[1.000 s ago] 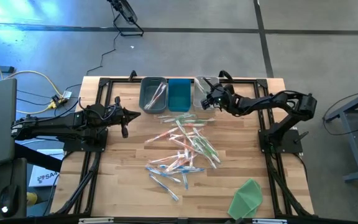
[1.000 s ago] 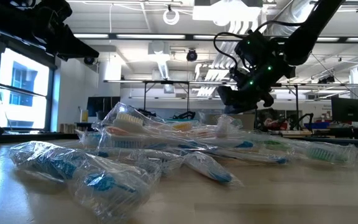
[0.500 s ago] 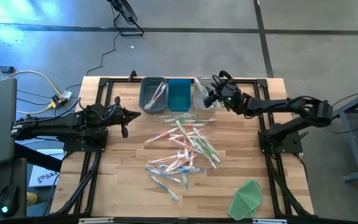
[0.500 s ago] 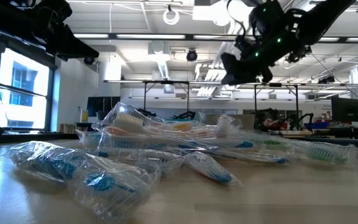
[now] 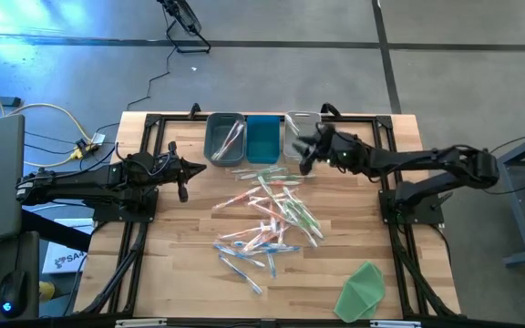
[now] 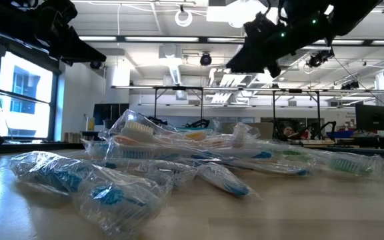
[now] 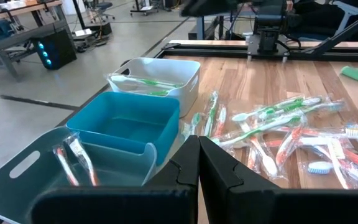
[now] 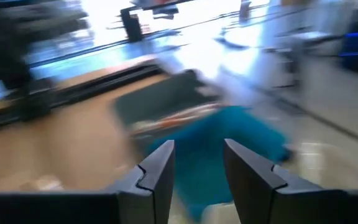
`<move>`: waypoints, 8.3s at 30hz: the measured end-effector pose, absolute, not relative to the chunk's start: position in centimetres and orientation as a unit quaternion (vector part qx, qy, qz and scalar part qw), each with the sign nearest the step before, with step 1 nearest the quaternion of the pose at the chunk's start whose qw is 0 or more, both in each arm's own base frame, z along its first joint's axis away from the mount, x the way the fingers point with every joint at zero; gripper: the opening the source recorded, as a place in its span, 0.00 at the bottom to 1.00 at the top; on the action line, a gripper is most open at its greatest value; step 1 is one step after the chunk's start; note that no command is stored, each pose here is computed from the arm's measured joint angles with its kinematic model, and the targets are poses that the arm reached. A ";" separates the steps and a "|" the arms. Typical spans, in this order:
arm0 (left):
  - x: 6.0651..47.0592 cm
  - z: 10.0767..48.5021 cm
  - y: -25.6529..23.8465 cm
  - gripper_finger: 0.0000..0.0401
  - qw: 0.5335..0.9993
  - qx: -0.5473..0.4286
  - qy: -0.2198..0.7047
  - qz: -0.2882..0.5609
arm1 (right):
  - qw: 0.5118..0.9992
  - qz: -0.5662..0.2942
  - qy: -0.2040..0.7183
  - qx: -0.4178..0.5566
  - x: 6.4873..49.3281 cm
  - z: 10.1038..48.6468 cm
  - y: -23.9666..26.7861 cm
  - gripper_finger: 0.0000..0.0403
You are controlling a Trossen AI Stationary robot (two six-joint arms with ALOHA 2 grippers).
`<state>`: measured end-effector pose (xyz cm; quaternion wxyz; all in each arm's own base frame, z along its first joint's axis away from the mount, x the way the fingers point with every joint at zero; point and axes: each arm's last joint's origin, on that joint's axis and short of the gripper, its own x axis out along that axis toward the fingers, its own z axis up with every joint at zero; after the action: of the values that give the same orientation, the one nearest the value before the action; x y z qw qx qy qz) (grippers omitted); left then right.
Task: Pick & Place Toothbrushes
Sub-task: Put the orange toothbrush into the dark blue bin
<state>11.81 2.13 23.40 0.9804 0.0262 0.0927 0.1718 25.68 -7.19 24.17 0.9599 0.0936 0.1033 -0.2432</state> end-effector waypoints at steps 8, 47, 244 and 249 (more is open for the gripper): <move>11.8 23.4 2.1 0.00 0.981 0.016 0.091 0.173 | 0.976 -0.154 0.116 0.098 26.5 24.0 -2.1 0.32; 11.6 22.4 2.1 0.00 0.972 -0.079 0.126 0.184 | 0.983 -0.083 0.160 -0.022 24.8 24.9 0.5 0.01; 24.5 16.0 0.2 0.00 0.848 -0.182 0.486 0.108 | 0.982 -0.182 0.037 -0.039 13.8 22.0 -2.8 0.01; 22.5 18.3 0.2 0.00 0.851 -0.183 0.477 0.119 | 0.982 -0.182 0.038 -0.040 13.8 22.0 -2.8 0.01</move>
<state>22.50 0.21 18.32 0.8512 -0.1829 0.4773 0.1193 13.82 -2.84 21.98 0.9818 -0.0401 0.0376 -0.1815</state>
